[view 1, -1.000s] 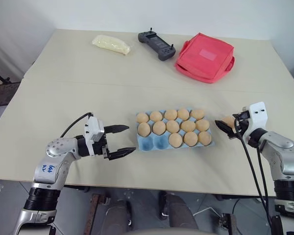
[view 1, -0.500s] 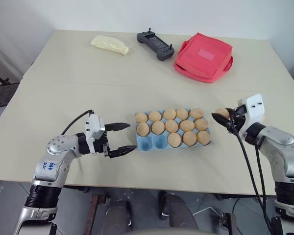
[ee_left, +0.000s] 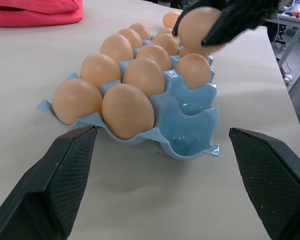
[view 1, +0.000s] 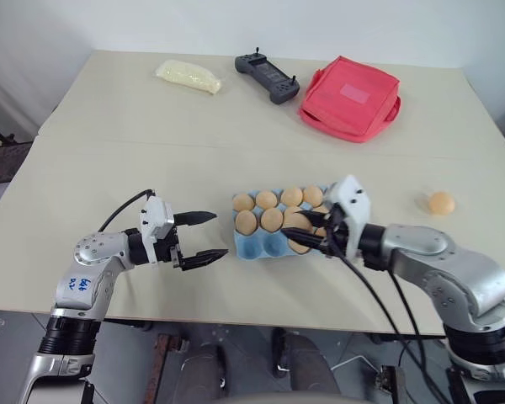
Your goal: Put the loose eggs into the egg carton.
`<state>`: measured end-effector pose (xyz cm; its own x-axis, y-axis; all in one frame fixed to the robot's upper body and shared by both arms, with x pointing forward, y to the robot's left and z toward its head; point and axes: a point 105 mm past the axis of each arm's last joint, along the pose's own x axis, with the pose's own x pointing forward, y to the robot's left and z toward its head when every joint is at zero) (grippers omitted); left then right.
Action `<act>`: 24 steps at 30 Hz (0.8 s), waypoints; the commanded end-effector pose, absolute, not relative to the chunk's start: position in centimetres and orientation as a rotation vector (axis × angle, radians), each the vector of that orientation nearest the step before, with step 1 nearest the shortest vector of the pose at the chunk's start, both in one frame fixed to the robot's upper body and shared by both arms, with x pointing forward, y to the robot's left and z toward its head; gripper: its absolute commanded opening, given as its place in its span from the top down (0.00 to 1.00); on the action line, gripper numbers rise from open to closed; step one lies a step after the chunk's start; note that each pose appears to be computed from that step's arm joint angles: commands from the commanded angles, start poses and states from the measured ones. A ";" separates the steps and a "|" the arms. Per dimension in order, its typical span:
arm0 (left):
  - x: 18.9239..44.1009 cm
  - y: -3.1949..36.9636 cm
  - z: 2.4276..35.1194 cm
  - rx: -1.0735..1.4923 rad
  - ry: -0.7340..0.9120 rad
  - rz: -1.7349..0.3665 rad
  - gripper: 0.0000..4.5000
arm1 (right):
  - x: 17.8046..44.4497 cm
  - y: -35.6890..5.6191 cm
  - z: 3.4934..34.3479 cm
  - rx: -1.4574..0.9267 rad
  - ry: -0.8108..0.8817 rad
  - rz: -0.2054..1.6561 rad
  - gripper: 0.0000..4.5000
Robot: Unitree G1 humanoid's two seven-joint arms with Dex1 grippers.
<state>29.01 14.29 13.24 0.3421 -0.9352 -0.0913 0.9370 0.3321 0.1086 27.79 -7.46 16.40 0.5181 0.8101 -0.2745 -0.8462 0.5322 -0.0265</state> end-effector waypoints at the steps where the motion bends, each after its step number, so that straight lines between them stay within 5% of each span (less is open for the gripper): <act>1: 28.6 14.4 14.1 0.181 -0.025 -1.214 0.00 | 28.0 -6.2 16.8 -0.180 0.205 1.020 0.63; 5: 28.2 14.5 14.0 0.176 -0.024 -1.205 0.00 | 28.1 -5.6 16.3 -0.187 0.230 1.047 0.63; 13: 28.1 14.7 14.0 0.174 -0.023 -1.192 0.00 | 28.2 -5.3 16.4 -0.211 0.224 1.061 0.01; 24: 28.3 14.1 14.0 0.168 -0.032 -1.217 0.00 | 28.9 -10.3 20.0 -0.224 0.118 0.924 0.01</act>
<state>28.44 14.39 13.04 0.3633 -0.9270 -0.0926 0.9290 0.3530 0.1108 29.49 -9.14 17.94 0.5788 0.7731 -0.2593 -0.8117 0.5766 -0.0930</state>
